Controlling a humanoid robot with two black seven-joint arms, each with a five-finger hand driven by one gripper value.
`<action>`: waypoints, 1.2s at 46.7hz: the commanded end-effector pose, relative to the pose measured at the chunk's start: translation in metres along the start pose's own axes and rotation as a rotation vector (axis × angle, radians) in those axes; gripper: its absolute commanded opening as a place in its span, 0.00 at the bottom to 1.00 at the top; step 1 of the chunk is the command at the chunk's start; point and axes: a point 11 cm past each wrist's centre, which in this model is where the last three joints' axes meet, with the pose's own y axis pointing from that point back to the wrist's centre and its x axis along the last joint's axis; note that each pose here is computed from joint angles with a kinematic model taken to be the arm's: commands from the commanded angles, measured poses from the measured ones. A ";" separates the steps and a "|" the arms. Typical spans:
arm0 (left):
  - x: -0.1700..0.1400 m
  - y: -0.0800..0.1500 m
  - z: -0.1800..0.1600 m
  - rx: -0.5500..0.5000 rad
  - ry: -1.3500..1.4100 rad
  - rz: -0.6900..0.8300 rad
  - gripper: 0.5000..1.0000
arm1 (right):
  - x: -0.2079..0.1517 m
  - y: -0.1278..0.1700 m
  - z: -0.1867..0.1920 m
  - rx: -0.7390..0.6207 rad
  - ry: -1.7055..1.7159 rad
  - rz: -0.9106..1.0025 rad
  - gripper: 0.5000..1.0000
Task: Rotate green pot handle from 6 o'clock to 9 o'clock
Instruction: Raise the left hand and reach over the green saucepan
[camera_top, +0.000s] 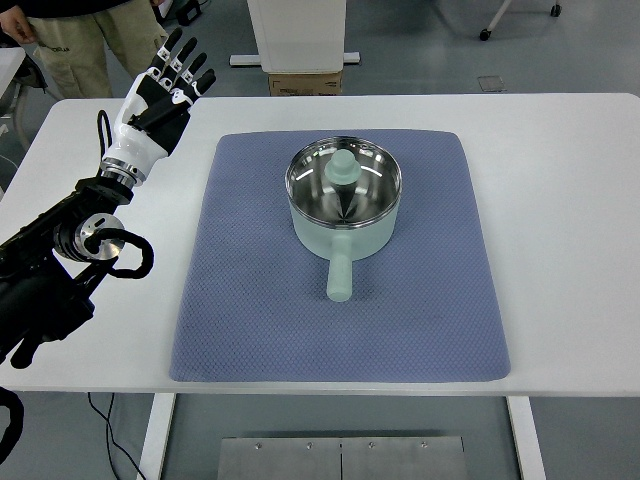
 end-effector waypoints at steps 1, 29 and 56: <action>-0.003 0.000 0.005 -0.027 -0.033 -0.023 1.00 | 0.000 0.000 0.000 0.000 0.000 0.000 1.00; -0.061 -0.005 0.027 -0.045 -0.091 -0.273 1.00 | 0.000 0.000 0.000 0.000 0.000 0.000 1.00; -0.133 0.017 0.046 -0.011 -0.265 -0.685 1.00 | 0.000 0.000 0.000 0.000 0.000 0.000 1.00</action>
